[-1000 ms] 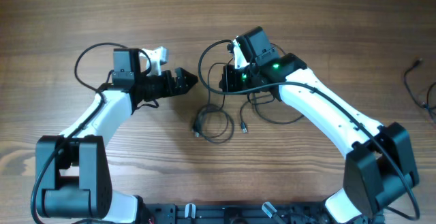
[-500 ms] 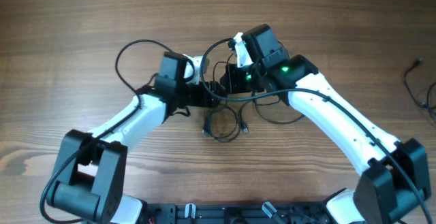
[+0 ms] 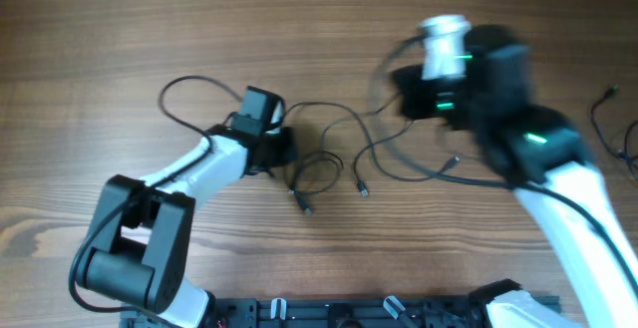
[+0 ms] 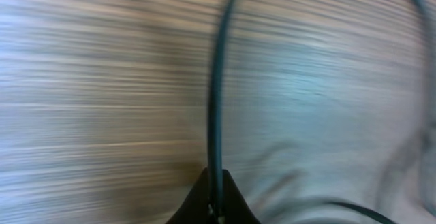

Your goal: Untangle cables

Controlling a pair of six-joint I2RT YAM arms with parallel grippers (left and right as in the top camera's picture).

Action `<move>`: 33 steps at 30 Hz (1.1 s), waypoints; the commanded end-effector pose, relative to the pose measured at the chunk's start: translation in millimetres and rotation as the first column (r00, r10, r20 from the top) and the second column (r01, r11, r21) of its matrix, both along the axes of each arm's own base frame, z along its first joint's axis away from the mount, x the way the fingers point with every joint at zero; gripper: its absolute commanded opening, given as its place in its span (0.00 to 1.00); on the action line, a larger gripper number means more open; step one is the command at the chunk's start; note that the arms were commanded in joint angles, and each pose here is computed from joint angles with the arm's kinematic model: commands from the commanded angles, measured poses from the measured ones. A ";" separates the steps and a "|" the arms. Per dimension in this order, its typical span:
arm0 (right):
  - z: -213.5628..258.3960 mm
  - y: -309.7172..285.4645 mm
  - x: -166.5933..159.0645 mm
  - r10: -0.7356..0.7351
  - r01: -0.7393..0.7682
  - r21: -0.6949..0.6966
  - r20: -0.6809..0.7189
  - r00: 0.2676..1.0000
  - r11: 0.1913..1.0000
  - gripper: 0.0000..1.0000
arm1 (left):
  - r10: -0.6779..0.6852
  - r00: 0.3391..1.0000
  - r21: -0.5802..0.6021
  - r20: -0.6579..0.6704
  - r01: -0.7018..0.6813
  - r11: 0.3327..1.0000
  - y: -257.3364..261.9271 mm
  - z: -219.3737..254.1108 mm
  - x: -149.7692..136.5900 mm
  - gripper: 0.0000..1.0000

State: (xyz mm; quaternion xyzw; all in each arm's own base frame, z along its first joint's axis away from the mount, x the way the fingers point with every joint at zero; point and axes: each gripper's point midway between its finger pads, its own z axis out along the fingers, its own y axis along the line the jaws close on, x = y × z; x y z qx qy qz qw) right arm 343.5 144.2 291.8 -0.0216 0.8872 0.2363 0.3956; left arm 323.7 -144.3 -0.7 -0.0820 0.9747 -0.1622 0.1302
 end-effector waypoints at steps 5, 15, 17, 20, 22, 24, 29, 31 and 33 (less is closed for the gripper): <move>60.9 -151.7 -20.7 -0.467 0.472 0.018 0.173 0.867 0.882 0.04 | 0.320 0.945 0.130 -0.071 -0.309 0.942 95.6 -13.9 2.6 0.04; 71.6 -166.1 -30.1 -0.417 0.436 -0.031 0.242 0.876 0.899 0.04 | 0.355 0.930 0.116 -0.092 -0.344 0.932 106.5 -14.5 1.0 0.04; 64.8 -160.5 -23.4 -0.372 0.391 -0.047 0.228 0.900 0.919 0.04 | 0.348 0.933 0.116 -0.092 -0.337 0.934 104.5 -14.5 0.7 0.04; 48.6 -158.5 -9.7 -0.356 0.368 -0.046 0.174 0.918 0.929 0.04 | 0.337 0.937 0.116 -0.092 -0.327 0.938 100.7 -14.5 0.2 0.04; 24.3 -148.5 2.1 -0.305 0.308 -0.025 0.081 0.949 0.951 0.04 | 0.330 0.939 0.116 -0.092 -0.319 0.941 98.2 -14.5 -0.2 0.05; 0.1 -142.2 5.1 -0.276 0.276 -0.013 -0.019 0.961 0.961 0.04 | 0.325 0.941 0.116 -0.092 -0.314 0.942 96.4 -14.5 -0.4 0.05; -73.2 -130.2 -6.1 -0.236 0.238 -0.035 -0.333 0.913 0.971 0.04 | 0.316 0.944 0.116 -0.092 -0.305 0.945 93.3 -14.5 -0.9 0.05; -99.7 -124.1 -10.3 -0.217 0.217 -0.050 -0.434 0.874 0.975 0.04 | 0.316 0.944 0.116 -0.092 -0.305 0.945 93.2 -14.5 -0.8 0.05; -121.8 -119.6 -12.4 -0.206 0.200 -0.067 -0.501 0.841 0.978 0.05 | 0.316 0.945 0.114 -0.088 -0.306 0.945 93.1 -14.2 0.2 0.05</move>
